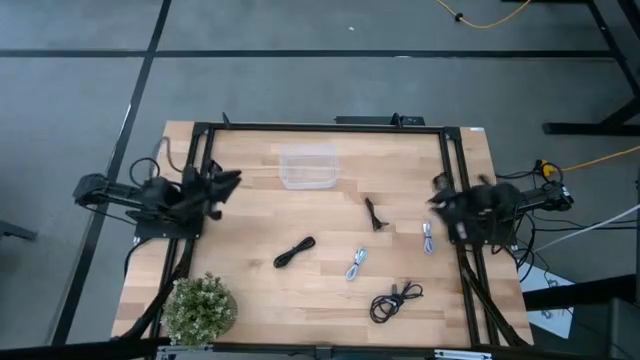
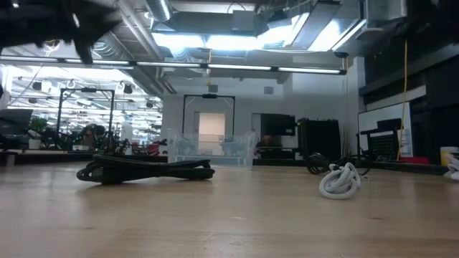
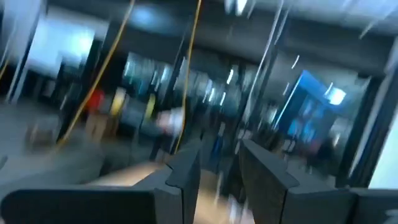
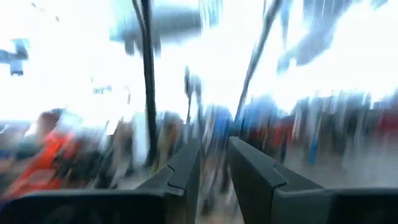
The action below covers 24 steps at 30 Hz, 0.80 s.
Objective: Pick and place USB-C Cables
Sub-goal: Put the purple charger cable into the transparent bin
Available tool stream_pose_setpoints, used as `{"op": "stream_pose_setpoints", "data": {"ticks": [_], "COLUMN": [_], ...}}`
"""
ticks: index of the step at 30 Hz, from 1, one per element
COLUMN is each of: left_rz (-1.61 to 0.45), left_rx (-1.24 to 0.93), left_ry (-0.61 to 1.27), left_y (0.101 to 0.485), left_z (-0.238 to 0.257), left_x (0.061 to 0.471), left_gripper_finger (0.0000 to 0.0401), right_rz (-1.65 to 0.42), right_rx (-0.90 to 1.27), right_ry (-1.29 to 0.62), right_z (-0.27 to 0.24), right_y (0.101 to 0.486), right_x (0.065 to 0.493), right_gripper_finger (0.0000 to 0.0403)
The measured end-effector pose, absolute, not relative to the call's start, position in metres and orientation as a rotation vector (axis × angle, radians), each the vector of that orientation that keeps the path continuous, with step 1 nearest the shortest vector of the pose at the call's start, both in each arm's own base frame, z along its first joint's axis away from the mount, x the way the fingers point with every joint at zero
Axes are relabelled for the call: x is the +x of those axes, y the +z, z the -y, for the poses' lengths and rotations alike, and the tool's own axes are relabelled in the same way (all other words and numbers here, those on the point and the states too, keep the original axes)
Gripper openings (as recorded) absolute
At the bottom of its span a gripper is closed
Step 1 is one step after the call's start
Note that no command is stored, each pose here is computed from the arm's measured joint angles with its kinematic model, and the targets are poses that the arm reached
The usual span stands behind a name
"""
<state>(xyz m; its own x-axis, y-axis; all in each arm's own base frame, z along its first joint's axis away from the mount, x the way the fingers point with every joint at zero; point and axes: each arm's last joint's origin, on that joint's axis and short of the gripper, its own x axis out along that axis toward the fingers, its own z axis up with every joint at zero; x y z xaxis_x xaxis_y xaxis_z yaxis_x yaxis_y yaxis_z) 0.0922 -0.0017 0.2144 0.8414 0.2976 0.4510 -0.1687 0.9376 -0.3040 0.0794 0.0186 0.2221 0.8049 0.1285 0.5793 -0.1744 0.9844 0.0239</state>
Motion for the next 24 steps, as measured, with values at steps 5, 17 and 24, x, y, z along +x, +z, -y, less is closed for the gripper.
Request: {"op": "stream_pose_setpoints", "data": {"ticks": [5, 17, 24], "left_rz": [0.584, -0.105, -0.329], "left_rx": [-0.124, 0.147, 0.191], "left_ry": [0.138, 0.227, 0.240], "left_y": [0.258, 0.324, 0.288], "left_z": [0.003, 0.001, -0.001], "left_x": [0.095, 0.195, 0.237], "left_gripper_finger": [0.0105, 0.0105, 0.0105], "right_rz": [0.895, -0.105, -0.480], "right_rx": [-0.148, 0.178, 0.350], "right_ry": [0.115, -0.256, -0.386], "right_z": [-0.016, -0.012, -0.016], "right_y": [0.255, 0.302, 0.292], "right_x": [0.062, 0.101, 0.116], "right_gripper_finger": [0.0090, 0.0090, 0.0090]}}
